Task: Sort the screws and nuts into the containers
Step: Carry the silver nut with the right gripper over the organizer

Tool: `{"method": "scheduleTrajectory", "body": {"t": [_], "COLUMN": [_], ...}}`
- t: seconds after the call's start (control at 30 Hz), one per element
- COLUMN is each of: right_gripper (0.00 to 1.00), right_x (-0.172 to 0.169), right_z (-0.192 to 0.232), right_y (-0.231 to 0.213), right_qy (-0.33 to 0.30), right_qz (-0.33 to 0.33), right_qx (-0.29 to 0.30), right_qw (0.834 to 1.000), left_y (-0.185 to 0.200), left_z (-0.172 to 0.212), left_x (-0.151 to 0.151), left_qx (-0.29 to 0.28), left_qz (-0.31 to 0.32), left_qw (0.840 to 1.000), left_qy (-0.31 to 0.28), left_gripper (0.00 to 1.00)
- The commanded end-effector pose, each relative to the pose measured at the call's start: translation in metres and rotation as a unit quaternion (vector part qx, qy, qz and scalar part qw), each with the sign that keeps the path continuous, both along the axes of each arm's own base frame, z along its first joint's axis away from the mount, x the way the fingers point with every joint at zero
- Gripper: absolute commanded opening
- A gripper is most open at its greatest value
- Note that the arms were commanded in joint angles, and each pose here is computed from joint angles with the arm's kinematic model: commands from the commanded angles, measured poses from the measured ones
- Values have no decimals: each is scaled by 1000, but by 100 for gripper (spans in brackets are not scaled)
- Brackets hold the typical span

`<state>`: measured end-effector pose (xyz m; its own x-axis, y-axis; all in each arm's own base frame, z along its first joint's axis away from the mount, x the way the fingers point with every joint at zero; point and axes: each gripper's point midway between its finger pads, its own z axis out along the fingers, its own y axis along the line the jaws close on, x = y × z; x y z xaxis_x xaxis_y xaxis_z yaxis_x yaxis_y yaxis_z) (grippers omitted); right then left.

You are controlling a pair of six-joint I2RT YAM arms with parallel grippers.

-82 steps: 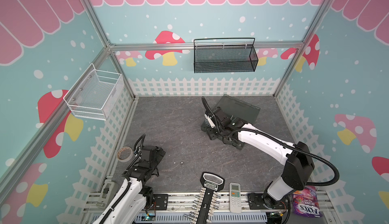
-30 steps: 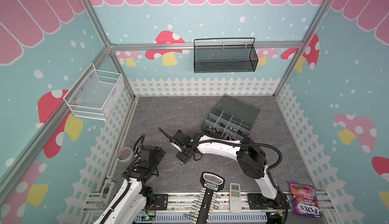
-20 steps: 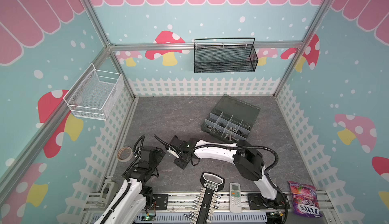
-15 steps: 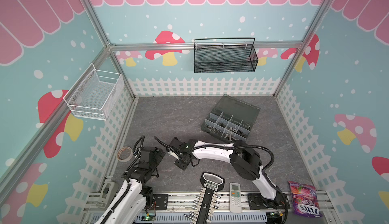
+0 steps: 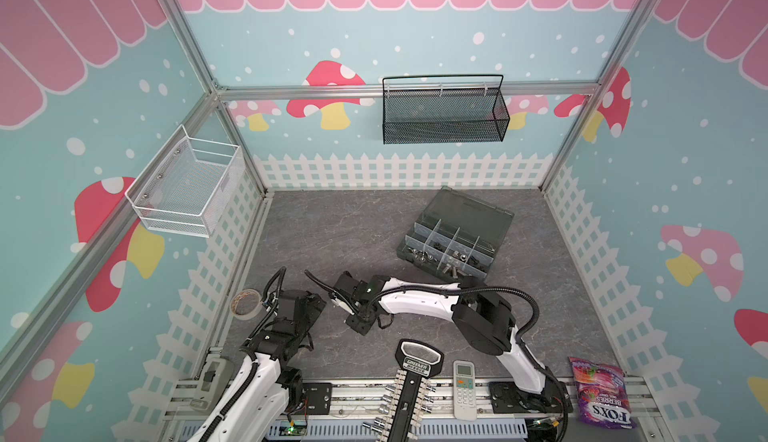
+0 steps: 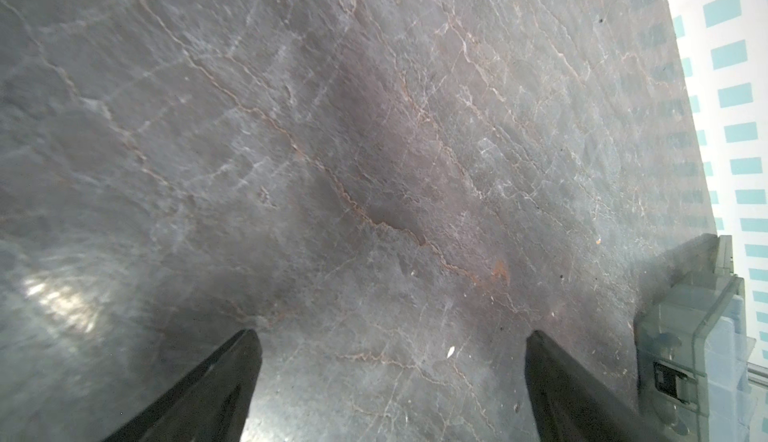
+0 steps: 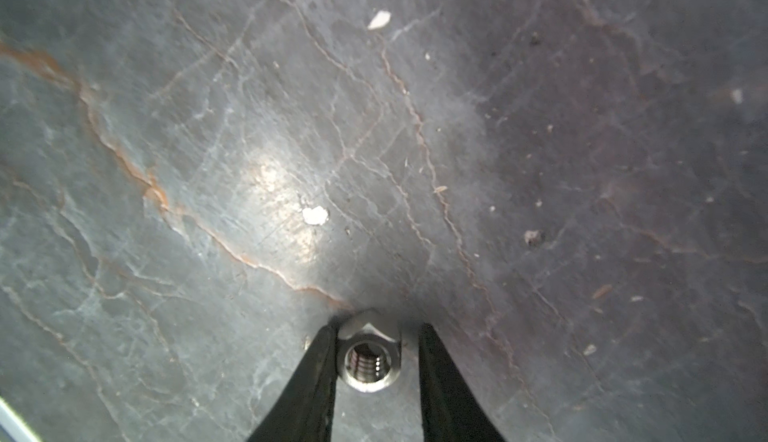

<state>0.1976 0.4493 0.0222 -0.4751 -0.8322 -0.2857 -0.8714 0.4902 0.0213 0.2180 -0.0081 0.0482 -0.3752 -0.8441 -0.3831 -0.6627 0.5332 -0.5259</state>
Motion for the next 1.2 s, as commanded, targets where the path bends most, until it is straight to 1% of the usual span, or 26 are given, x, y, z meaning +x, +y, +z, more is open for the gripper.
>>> {"method": "scheduleTrajectory", "body": {"t": [0.0,0.13,0.27,0.4,0.5,0.67,0.83,1.0,1.17], "right_gripper": [28,17,14,9,6,3,2,2,3], "right_x": [-7,-4,5,15,28,58,95,132,156], "right_z": [-25,-22,-9,6,23,52,78,104,113], "right_y": [-21,-26,-28,-30,-36,-58,-103,-161,-212], "right_qy": [11,3,-14,-22,-38,-62,-73,-93,-97], "right_qz": [-3,-16,-34,-55,-75,-120,-182,-253,-306], "right_qx": [-54,-57,-49,-29,-15,6,27,46,63], "right_qw": [998,998,998,998,996,991,980,962,945], "left_y": [3,3,3,3,3,3,3,4,3], "left_z": [-2,-2,-2,-2,-2,-1,2,3,3], "left_x": [-2,-3,-3,-3,-3,-3,-1,1,2], "left_qx": [-7,-7,-6,-7,-7,-7,-4,-3,-5], "left_qz": [17,17,17,16,16,16,16,16,14], "left_qw": [1000,1000,1000,1000,1000,1000,1000,1000,1000], "left_qy": [1,1,1,1,1,1,-2,-1,-1], "left_gripper": [100,100,100,100,100,100,100,100,100]}}
